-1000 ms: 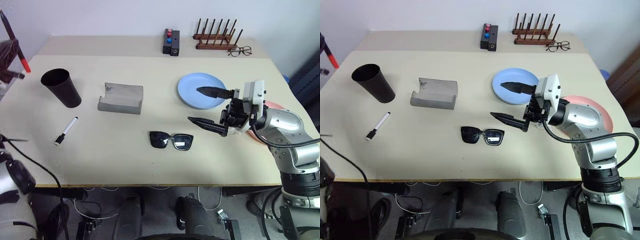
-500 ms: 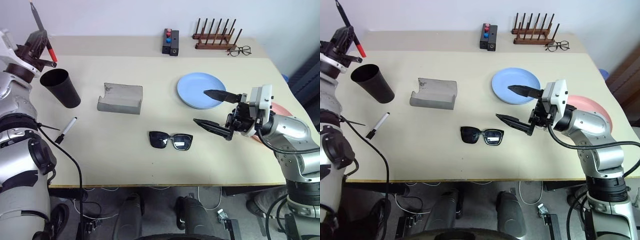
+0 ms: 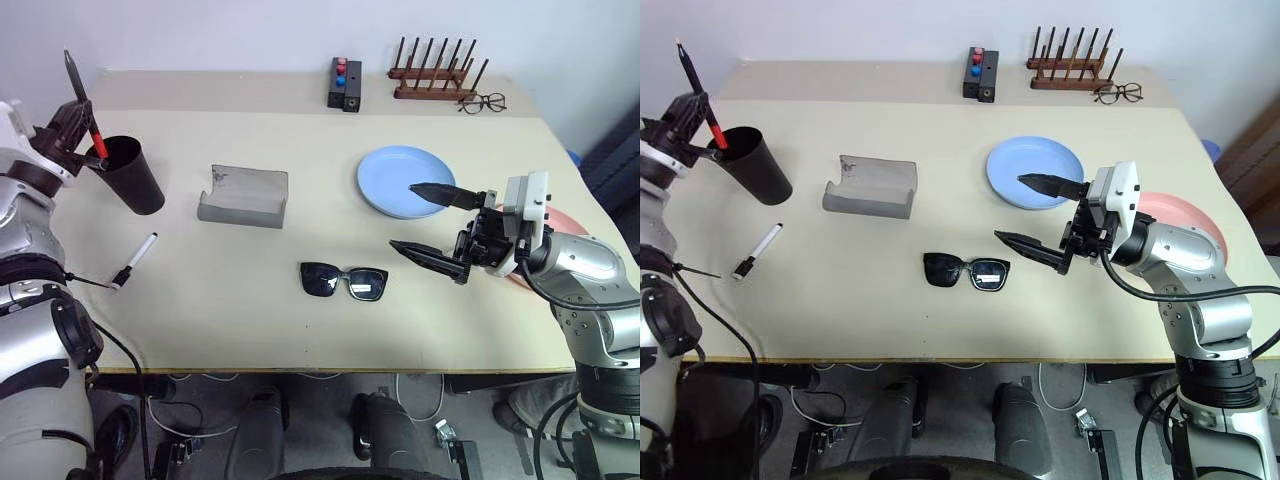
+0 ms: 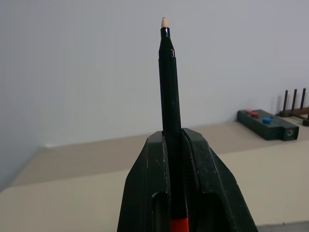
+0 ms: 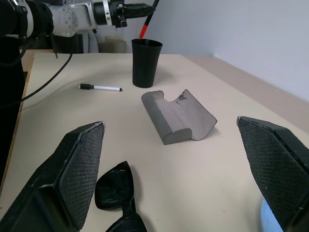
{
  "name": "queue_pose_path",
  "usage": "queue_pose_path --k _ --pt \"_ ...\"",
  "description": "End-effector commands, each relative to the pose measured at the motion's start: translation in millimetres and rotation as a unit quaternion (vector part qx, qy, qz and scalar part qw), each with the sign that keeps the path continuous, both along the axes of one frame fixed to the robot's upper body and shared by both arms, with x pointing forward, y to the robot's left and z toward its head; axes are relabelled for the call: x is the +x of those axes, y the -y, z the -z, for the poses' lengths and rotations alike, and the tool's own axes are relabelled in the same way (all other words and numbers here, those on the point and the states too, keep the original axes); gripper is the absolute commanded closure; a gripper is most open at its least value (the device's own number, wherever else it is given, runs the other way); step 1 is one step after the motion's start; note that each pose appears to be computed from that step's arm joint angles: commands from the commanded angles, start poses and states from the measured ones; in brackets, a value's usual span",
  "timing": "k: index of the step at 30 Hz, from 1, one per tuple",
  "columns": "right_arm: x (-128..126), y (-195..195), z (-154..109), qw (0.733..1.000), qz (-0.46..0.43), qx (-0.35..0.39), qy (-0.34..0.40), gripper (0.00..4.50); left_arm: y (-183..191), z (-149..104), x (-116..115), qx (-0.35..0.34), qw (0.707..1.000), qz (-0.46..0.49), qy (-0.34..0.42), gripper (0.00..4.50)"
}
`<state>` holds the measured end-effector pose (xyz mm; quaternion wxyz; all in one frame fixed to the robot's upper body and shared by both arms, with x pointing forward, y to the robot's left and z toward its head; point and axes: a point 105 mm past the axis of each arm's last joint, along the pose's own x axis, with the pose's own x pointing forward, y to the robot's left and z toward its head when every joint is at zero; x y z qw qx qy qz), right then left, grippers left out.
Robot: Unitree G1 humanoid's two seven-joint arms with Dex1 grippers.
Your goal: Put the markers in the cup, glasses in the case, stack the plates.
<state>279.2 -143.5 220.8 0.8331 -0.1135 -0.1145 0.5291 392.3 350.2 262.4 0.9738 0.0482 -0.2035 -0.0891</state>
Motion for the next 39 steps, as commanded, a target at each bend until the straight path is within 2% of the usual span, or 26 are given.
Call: queue_pose_path --k 1,4,16,19,25,26,33,35,39 --pt "-7 0 -11 1.0 -0.007 -0.002 0.02 0.0 1 -6 -3 -0.003 1.0 0.005 0.027 4.41" --pt "-8 2 -12 1.0 -0.004 -0.004 0.02 0.0 8 2 1 0.003 1.0 0.016 0.014 4.41" --pt "-11 6 -12 1.0 0.008 -0.008 0.019 0.0 6 5 2 -0.006 1.0 0.004 0.011 4.41" --pt "-11 6 -11 1.0 0.009 -0.008 0.018 0.0 3 1 0 -0.028 0.999 0.014 0.019 3.3" --pt "-11 6 -10 1.0 0.01 -0.007 0.017 0.0 0 -4 -4 -0.017 0.999 0.007 0.029 0.25" --pt "-11 6 -10 1.0 0.01 -0.007 0.017 0.0 -1 -6 -4 -0.017 0.999 0.007 0.032 0.08" --pt "-10 5 -10 1.0 0.008 -0.01 0.019 0.0 3 -17 -6 -0.032 0.998 0.03 0.054 0.08" --pt "-10 5 -10 1.0 0.009 -0.011 0.02 0.0 7 -17 -6 -0.054 0.996 0.065 0.037 0.08" --pt "-9 6 -9 1.0 0.013 -0.01 0.018 0.0 10 -18 -15 -0.045 0.993 0.11 -0.007 0.08"
